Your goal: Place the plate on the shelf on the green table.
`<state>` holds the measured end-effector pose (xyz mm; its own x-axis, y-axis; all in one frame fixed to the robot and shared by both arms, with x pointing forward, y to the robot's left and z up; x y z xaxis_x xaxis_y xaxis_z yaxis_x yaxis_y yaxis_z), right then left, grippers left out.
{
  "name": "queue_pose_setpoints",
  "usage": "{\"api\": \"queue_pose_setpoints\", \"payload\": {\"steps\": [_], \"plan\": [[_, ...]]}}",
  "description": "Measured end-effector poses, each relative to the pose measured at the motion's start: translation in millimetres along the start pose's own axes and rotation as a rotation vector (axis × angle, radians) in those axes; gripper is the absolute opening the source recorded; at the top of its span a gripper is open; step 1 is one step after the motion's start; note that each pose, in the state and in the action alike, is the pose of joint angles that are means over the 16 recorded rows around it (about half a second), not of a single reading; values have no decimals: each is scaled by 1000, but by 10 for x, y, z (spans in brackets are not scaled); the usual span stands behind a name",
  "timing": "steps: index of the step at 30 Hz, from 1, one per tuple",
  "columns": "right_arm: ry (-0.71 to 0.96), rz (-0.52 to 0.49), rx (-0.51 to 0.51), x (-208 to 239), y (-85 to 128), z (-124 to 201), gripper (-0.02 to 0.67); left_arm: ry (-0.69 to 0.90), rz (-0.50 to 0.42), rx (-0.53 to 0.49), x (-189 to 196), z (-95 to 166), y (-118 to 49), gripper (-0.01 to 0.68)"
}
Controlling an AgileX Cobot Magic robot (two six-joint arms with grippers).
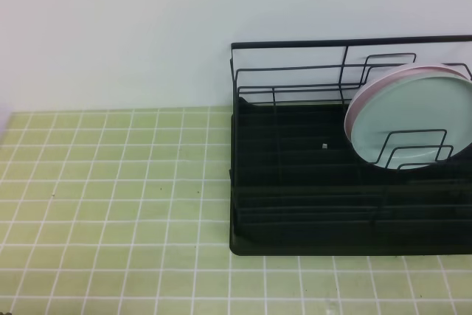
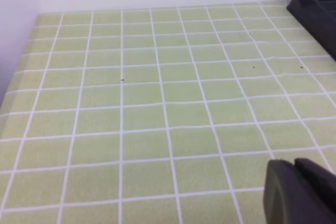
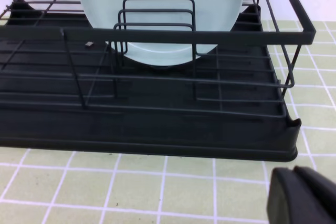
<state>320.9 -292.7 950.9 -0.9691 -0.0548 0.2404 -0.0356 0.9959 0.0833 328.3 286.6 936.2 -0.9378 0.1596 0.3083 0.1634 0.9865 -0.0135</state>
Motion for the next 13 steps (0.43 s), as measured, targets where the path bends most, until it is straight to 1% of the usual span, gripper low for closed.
{"api": "queue_pose_setpoints", "payload": {"steps": [13], "plan": [[0,0,0,0,0,0,-2,0,0,-3,0,0,0,-2]]}}
Point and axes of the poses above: a point on each arm's last joint axis where the gripper is mounted, x pointing back along that axis away from the gripper, y along the wrist's bending axis when the last joint is at zero, z = x × y, the point moved 3 cm from there along -x, pointing out along that axis toward the gripper, and after that the axes turned 5 degrees about -x, right-handed, at the moved point
